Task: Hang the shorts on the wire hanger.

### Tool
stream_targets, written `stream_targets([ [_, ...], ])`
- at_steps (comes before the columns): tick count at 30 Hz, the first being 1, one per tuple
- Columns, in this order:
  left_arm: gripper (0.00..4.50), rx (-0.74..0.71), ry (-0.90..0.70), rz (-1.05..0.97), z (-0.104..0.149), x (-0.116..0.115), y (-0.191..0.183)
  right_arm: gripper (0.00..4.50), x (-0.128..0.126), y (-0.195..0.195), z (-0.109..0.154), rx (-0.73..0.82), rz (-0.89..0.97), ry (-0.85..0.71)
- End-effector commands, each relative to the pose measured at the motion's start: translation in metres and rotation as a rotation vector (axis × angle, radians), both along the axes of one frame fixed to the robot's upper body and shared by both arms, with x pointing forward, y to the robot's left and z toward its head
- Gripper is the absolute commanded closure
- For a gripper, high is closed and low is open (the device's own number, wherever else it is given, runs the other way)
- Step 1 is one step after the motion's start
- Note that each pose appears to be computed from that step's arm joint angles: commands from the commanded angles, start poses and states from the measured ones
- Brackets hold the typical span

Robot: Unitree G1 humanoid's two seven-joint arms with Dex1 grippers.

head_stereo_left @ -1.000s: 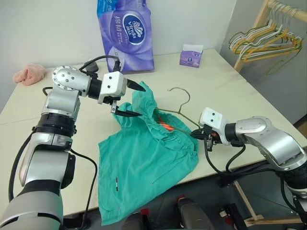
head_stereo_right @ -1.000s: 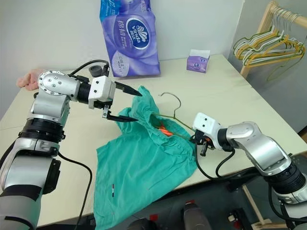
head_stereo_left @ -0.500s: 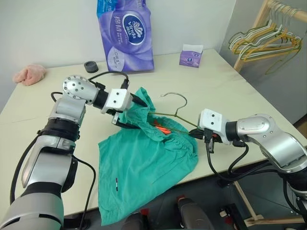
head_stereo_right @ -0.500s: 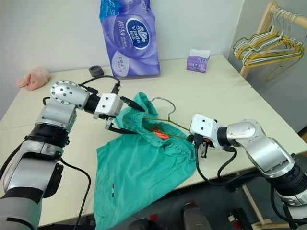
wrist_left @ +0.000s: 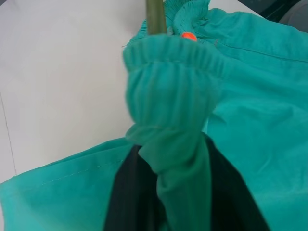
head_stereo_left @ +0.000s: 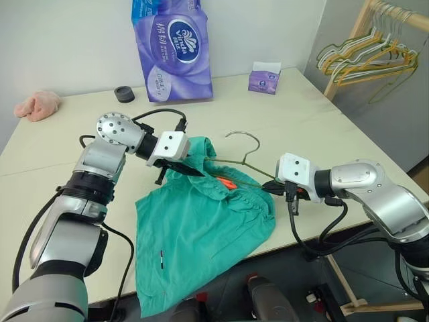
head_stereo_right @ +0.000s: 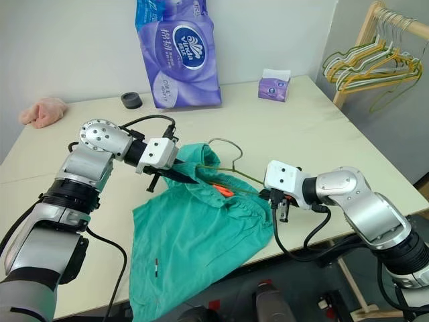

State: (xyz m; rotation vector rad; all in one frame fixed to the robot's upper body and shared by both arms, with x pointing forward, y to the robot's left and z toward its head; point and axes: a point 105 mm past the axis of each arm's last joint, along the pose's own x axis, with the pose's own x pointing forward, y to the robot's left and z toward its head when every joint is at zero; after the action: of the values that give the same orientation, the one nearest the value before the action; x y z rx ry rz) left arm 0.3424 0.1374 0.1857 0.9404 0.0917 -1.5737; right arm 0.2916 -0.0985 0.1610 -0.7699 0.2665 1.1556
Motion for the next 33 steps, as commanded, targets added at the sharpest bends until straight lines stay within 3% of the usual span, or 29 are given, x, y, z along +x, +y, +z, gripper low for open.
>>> stream_targets([
  [1,4.44,0.011,-0.016,-0.034,0.003,-0.006,-0.002,4.5,-0.005,0.006,0.014,-0.003,0.082,-0.074],
  [4,4.44,0.028,-0.005,-0.03,-0.001,-0.008,0.001,4.5,-0.007,0.001,0.012,-0.025,0.124,-0.082],
  [7,4.5,0.042,0.005,-0.011,-0.003,-0.008,0.007,3.83,-0.005,-0.02,0.009,-0.107,0.144,-0.082],
  [14,4.5,0.036,0.024,0.028,-0.006,-0.009,0.015,1.52,0.022,-0.094,0.013,-0.267,-0.032,-0.161],
  [16,4.5,0.017,0.025,0.051,-0.005,-0.008,0.016,0.89,0.026,-0.117,0.019,-0.26,-0.115,-0.187],
  [19,4.5,-0.088,0.037,0.137,0.002,0.0,0.015,0.05,0.02,-0.135,0.021,-0.116,-0.243,-0.147],
  [24,4.5,-0.257,0.099,0.269,0.014,0.008,0.016,0.05,-0.007,-0.112,-0.006,0.16,-0.325,-0.074],
  [28,4.5,-0.268,0.125,0.291,0.008,0.003,0.019,0.05,-0.014,-0.079,-0.023,0.366,-0.457,-0.048],
  [33,4.5,-0.267,0.136,0.293,0.006,-0.002,0.017,0.05,-0.024,-0.043,-0.042,0.466,-0.495,0.025],
])
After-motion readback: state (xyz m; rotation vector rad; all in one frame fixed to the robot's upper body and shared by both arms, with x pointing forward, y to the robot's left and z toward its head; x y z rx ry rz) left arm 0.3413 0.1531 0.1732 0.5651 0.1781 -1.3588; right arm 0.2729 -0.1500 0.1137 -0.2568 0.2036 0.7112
